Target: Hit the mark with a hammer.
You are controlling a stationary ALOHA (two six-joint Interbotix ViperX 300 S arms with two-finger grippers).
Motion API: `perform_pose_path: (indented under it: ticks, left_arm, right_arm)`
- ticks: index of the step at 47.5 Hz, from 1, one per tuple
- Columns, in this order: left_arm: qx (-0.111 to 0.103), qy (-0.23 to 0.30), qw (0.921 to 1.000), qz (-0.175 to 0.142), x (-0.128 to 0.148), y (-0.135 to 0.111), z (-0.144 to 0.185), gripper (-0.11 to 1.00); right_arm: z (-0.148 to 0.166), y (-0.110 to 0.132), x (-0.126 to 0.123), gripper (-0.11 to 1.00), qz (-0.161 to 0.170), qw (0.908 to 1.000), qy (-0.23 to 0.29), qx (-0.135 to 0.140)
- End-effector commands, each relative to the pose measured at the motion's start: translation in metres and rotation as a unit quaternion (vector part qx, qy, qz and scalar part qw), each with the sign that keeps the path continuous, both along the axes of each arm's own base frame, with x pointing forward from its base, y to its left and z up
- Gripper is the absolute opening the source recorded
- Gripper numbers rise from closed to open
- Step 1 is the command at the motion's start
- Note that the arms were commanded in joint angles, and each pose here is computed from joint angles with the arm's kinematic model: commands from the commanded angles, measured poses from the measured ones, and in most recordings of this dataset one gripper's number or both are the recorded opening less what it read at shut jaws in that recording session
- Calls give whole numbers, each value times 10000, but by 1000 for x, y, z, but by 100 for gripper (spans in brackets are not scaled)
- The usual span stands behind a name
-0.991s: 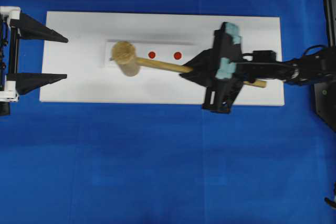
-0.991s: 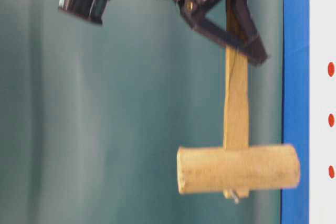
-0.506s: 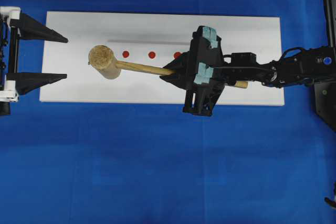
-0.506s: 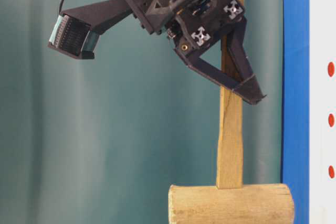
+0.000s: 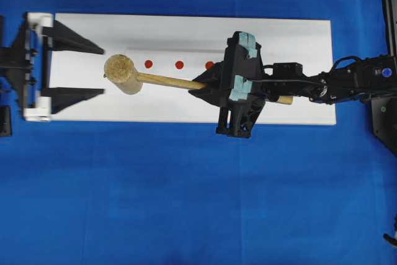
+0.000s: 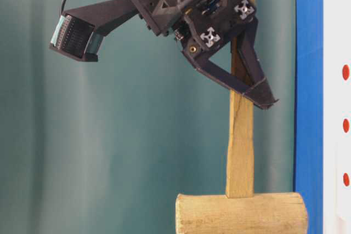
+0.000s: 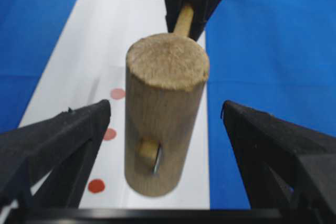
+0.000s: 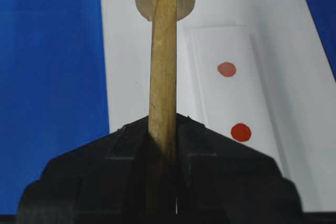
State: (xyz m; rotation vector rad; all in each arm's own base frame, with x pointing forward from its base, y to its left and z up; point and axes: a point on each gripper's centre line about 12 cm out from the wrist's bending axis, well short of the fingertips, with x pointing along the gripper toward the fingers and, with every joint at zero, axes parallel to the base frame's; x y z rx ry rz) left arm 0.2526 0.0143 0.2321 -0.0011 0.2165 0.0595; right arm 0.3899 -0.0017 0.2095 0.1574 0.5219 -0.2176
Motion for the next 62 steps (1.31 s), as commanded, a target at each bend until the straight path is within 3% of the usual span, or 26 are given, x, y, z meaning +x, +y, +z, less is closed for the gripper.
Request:
perform_pose_path:
  ticks: [1, 17, 28, 32, 39, 62]
  left_arm:
    - [-9, -93, 10000, 13, 16, 1, 7, 93]
    - [-27, 90, 9999, 131, 51, 10, 4, 94]
    - [-256, 266, 9992, 182, 56, 11, -1, 92]
    - [-330, 260, 9989, 201, 56, 11, -1, 82]
    - [-329, 155, 9992, 140, 57, 7, 2, 46]
    - [-352, 79, 9993, 82, 57, 3, 3, 46]
  right_arm:
    - [15, 1, 5, 1, 21, 9998, -208, -24]
    - [16, 1, 4, 0, 32, 9998, -214, -30]
    - [17, 1, 3, 1, 32, 9997, -222, -29]
    - [17, 1, 3, 1, 39, 9997, -229, -25]
    - [17, 3, 3, 1, 85, 9997, -215, 2]
    - [15, 7, 2, 1, 265, 9994, -183, 101]
